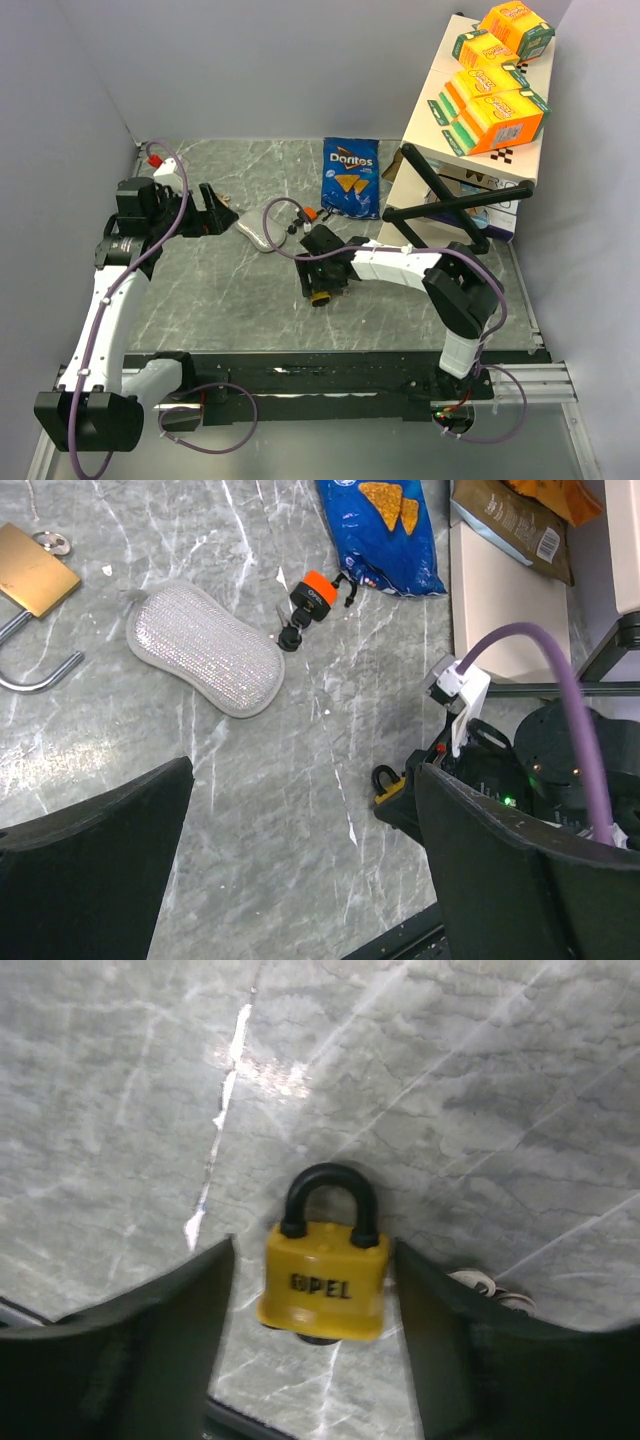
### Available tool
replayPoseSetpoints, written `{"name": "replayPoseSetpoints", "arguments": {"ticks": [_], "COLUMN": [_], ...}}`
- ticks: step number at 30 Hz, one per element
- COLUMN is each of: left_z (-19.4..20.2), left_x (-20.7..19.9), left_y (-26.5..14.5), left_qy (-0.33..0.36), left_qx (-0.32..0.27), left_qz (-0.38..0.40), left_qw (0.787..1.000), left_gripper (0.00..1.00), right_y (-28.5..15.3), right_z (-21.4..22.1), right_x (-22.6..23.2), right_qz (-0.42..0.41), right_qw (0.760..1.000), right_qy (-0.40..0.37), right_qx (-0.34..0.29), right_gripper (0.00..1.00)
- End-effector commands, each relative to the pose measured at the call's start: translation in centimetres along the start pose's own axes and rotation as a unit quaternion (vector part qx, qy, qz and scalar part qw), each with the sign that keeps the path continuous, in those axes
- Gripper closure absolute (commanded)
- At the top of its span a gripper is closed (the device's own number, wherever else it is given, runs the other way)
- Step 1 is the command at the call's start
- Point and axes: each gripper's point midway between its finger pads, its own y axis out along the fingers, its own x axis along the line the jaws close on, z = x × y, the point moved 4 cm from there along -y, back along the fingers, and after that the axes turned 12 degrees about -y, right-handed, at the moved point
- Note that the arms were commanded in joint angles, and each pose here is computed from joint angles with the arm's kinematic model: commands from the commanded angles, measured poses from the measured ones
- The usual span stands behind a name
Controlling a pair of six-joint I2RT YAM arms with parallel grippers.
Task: Lock with the key
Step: Place the lock at the center of the board, then pick up the lock from the center of the board.
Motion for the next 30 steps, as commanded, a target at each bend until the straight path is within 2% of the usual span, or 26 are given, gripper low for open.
{"name": "replayPoseSetpoints", "arguments": {"ticks": [1, 6, 9, 13, 14, 16, 17, 20, 21, 24, 26, 30], "left_z": [-0.5, -1.1, -1.7, -2.4, -2.5, -2.9, -3.1, -3.4, -3.5, -3.7, -3.7, -3.7], "left_x": [-0.6, -1.1, -1.4, -1.5, -1.6, -1.6, -1.6, -1.3, -1.2, -0.8, -0.6, -0.2], "left_y": [0.1, -0.3, -0.9, -1.4, -1.5, -1.4, -1.4, -1.1, -1.0, -0.8, -0.7, -0.6], "left_qy": [0.003, 0.017, 0.032, 0.04, 0.039, 0.029, 0.027, 0.017, 0.015, 0.004, -0.001, -0.009], "left_qx": [-0.004, 0.0, -0.001, -0.007, -0.006, -0.013, -0.017, -0.024, -0.028, -0.032, -0.032, -0.034], "left_qz": [0.02, 0.021, 0.022, 0.041, 0.05, 0.05, 0.048, 0.045, 0.042, 0.034, 0.03, 0.022], "left_qw": [1.0, 1.0, 0.999, 0.998, 0.998, 0.998, 0.998, 0.999, 0.999, 0.999, 0.999, 0.999], "left_gripper": [0.04, 0.04, 0.04, 0.04, 0.04, 0.04, 0.04, 0.04, 0.04, 0.04, 0.04, 0.04], "right_y": [-1.3, -3.7, -5.8, -8.4, -9.6, -10.8, -11.3, -11.0, -10.4, -8.7, -7.6, -5.8], "right_z": [-2.8, -6.0, -9.7, -15.3, -17.3, -19.0, -20.5, -23.1, -22.8, -23.9, -24.0, -23.9], "right_x": [1.0, 1.1, 0.4, -2.3, -2.7, -3.0, -4.0, -5.2, -5.7, -6.7, -7.4, -7.3], "right_qz": [-0.005, -0.02, -0.023, -0.04, -0.053, -0.093, -0.087, -0.047, -0.031, 0.013, 0.045, 0.058], "right_qw": [0.999, 0.997, 0.989, 0.966, 0.958, 0.948, 0.948, 0.955, 0.965, 0.975, 0.976, 0.978], "right_qy": [0.003, -0.02, -0.061, -0.144, -0.15, -0.158, -0.149, -0.123, -0.104, -0.055, -0.024, 0.019], "right_qx": [-0.032, -0.075, -0.133, -0.209, -0.239, -0.259, -0.269, -0.267, -0.24, -0.213, -0.214, -0.2], "right_gripper": [0.23, 0.15, 0.09, 0.02, 0.0, 0.0, 0.02, 0.05, 0.05, 0.03, 0.02, 0.0]}}
